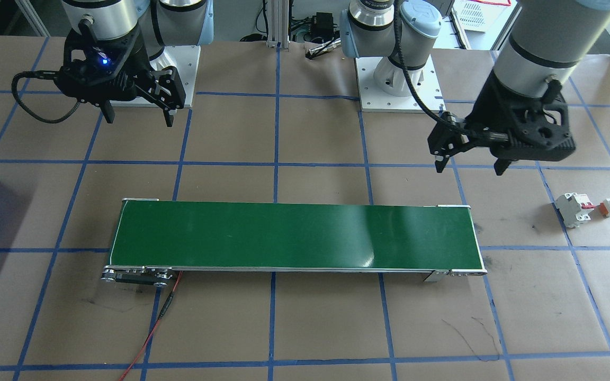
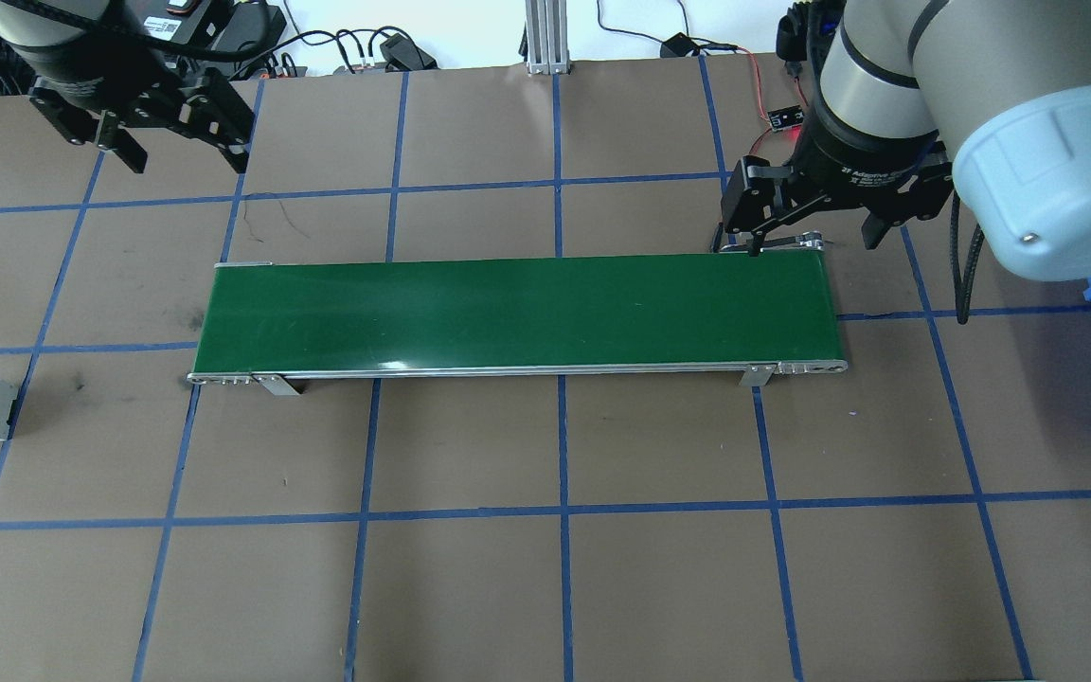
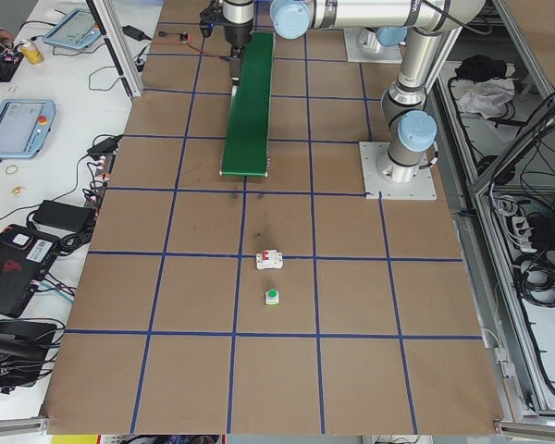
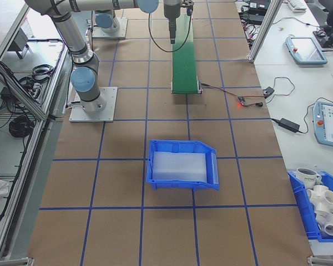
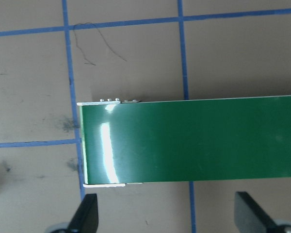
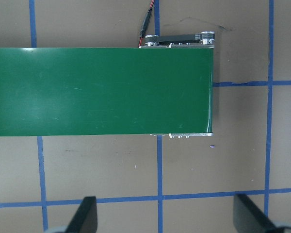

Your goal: Move button from left to right

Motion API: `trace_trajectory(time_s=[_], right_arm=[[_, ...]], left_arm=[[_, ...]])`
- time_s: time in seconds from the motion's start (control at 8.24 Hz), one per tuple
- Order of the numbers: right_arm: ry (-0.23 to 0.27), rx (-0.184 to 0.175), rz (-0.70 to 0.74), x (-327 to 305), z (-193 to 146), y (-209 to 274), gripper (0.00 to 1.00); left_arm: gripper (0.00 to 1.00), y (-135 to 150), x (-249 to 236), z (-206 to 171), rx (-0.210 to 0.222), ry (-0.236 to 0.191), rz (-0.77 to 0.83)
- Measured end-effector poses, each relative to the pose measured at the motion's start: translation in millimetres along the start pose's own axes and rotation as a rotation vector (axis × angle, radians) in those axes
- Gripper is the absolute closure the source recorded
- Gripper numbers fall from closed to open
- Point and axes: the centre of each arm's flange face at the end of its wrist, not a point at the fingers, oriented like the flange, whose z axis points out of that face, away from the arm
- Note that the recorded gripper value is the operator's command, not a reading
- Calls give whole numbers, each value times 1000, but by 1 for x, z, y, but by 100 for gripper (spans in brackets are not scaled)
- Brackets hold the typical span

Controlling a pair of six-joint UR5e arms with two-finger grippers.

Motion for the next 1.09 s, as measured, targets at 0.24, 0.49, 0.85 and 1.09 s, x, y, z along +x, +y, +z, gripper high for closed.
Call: trace_trajectory(time_s=[0.24, 0.49, 0.85, 1.09], right_arm=[[0, 0, 0, 0, 0, 0, 0], [0, -1, 0, 0, 0, 0, 0], [0, -1, 0, 0, 0, 0, 0], [0, 0, 0, 0, 0, 1, 0]], left_arm=[[0, -4, -102, 4, 10, -19, -152], [0, 23, -213, 4, -19, -30, -325], [0, 98, -365, 19, -92, 2, -313], [0, 150, -475, 52, -92, 6, -333]])
